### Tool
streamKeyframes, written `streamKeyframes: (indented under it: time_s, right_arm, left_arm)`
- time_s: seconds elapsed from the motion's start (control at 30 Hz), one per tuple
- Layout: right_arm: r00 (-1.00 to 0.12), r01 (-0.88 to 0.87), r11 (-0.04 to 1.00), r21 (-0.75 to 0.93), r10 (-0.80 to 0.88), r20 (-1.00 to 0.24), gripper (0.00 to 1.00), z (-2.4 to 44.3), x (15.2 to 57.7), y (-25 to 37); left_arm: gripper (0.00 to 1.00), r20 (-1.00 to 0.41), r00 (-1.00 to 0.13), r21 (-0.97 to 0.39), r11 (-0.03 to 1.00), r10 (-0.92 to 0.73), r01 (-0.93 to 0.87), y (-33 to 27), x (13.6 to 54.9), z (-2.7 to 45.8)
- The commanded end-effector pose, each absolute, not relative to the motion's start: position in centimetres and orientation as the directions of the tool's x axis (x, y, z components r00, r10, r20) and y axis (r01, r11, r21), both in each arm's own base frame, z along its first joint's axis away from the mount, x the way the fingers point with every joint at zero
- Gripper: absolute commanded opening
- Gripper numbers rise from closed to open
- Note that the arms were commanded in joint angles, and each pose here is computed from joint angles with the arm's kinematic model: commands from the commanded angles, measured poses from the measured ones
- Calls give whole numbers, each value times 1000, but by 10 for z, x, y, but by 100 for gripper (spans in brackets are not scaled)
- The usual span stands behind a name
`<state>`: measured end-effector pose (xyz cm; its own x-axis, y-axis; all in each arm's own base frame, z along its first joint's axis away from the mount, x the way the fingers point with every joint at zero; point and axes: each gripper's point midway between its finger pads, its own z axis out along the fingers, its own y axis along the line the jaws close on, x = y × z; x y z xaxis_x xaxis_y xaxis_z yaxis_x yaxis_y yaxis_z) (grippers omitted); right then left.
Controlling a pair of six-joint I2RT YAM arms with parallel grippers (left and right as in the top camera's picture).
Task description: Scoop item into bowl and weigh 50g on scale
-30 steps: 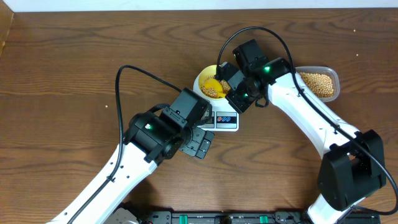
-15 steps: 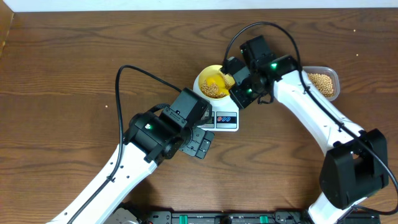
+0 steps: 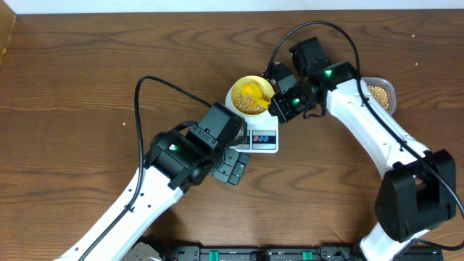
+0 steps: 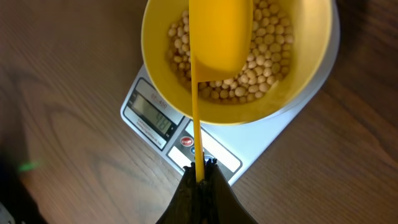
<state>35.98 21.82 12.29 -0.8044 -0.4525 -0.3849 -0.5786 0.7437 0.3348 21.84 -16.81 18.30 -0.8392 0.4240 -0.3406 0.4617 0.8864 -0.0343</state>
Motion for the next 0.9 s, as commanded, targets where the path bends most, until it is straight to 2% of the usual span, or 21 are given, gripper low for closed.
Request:
streamKeyframes:
  time_s: [0.0,0.2,0.57,0.87]
  right_arm:
    - [-826,-545,742,389,-399,-398,1,132,366,218]
    - [-851,-503,750,430,-345,-395,1,136,373,207]
    - [-865,-483,662,573,-260,-429,1,158,379,200]
    - [-841,-515,625,586,-237,-486,1,178,390,200]
  left_arm:
    - [94,-369,-827,-26,885,424,465,-169,223,192]
    - [94,-369,-827,-26,885,424,465,-169,223,192]
    - [94,-369,-827,-26,885,424,465,-169,223,192]
    - [94,-369,-827,-26,885,424,465,-169,223,192]
